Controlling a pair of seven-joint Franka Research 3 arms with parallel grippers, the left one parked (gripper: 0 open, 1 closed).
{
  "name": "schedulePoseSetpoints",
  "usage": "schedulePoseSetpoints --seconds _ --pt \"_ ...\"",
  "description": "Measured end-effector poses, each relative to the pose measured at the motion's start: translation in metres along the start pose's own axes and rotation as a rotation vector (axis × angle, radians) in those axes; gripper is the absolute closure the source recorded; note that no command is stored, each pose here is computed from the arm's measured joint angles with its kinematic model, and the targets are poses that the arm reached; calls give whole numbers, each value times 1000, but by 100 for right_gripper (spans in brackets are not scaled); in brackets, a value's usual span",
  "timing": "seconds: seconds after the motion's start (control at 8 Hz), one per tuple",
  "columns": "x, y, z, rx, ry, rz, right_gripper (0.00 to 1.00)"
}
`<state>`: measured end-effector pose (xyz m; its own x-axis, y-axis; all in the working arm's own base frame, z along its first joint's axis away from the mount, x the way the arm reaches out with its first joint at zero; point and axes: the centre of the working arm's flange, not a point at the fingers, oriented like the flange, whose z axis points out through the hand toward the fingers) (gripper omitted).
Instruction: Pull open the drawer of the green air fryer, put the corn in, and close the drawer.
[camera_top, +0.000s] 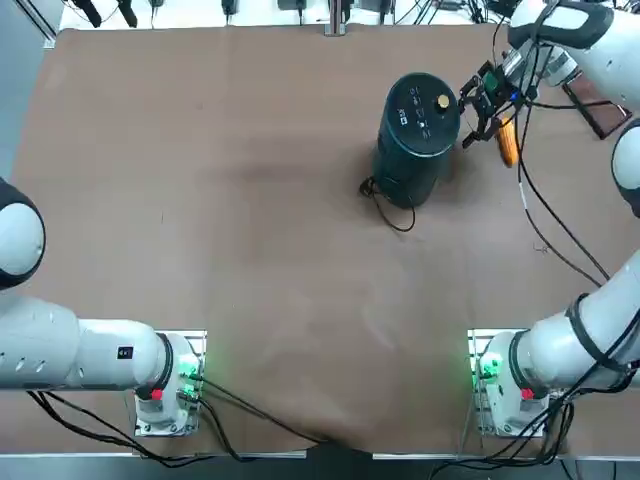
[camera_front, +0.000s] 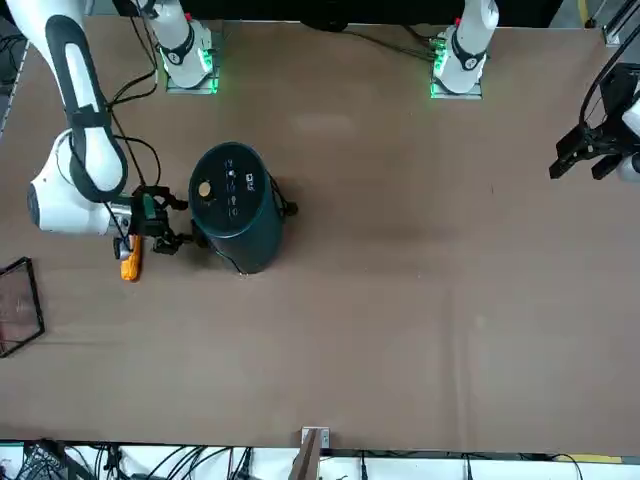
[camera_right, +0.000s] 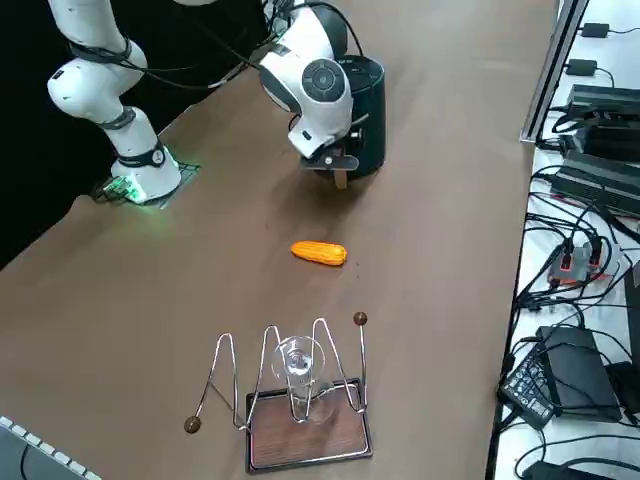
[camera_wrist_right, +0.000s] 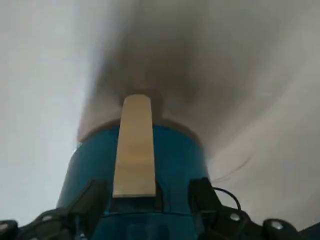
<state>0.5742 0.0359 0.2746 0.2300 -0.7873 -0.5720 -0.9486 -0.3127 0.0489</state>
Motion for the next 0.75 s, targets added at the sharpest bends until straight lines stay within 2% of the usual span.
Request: schedulePoseSetpoints --seconds 0.38,0.5,0.62,0.75 --pt "-4 -3 12 10 24 -7 8" --pt "-5 -4 14 6 24 -8 19" --pt "-5 -6 13 22 29 -7 40" --pt "-5 -7 12 27 30 -6 49"
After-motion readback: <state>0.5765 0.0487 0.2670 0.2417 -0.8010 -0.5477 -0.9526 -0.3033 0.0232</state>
